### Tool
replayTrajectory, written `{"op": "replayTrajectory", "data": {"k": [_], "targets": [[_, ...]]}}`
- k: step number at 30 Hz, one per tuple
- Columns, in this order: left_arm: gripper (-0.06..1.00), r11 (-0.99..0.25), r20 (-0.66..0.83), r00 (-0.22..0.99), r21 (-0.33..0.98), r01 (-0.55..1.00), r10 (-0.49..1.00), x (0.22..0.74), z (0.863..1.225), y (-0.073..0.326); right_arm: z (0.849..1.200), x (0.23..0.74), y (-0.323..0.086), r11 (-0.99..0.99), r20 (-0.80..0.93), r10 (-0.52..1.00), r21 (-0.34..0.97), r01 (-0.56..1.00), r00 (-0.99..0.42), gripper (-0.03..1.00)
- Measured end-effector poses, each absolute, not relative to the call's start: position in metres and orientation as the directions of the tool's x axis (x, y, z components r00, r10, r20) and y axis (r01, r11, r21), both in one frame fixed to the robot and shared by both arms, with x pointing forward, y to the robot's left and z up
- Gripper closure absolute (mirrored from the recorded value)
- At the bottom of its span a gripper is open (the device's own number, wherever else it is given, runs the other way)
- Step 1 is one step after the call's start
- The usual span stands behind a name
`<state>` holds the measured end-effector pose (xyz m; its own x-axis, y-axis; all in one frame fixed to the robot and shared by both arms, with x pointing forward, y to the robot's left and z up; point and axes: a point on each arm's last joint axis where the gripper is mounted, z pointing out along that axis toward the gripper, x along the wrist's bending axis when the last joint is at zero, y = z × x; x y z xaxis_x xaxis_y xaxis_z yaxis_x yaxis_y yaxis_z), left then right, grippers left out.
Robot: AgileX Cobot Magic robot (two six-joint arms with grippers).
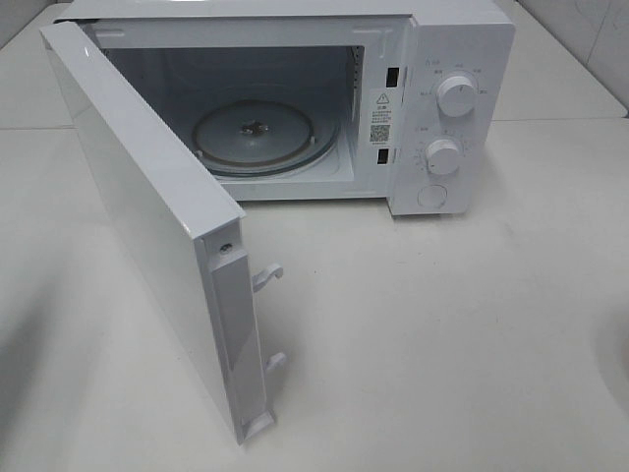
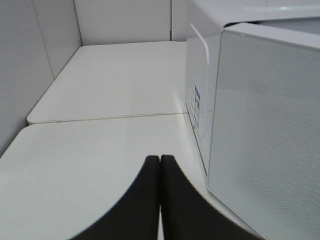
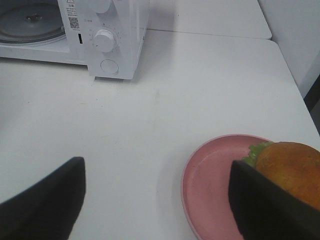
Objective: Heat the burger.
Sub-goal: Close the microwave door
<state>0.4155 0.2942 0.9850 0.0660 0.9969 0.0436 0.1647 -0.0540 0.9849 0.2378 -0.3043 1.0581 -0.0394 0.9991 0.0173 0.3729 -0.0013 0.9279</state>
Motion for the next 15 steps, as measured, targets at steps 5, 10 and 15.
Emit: {"op": "replayTrajectory", "data": {"k": [5,10,15], "targets": [[0.94,-0.074,0.049,0.148,0.983,0.167,0.988,0.428,0.971,0.287,1.058,0.238,-0.304,-0.001,0.017,0.999,0.928,0.373,-0.039,0.22],[0.94,-0.083,0.041,0.212,0.977,0.195,0.976,0.437,0.955,0.281,1.058,0.238,-0.304,-0.001,0.017,0.999,0.928,0.373,-0.039,0.22],[0.94,-0.046,-0.006,0.234,0.976,0.215,0.972,0.447,0.948,0.278,1.058,0.238,-0.304,-0.001,0.017,0.999,0.928,0.373,-0.039,0.22]]}}
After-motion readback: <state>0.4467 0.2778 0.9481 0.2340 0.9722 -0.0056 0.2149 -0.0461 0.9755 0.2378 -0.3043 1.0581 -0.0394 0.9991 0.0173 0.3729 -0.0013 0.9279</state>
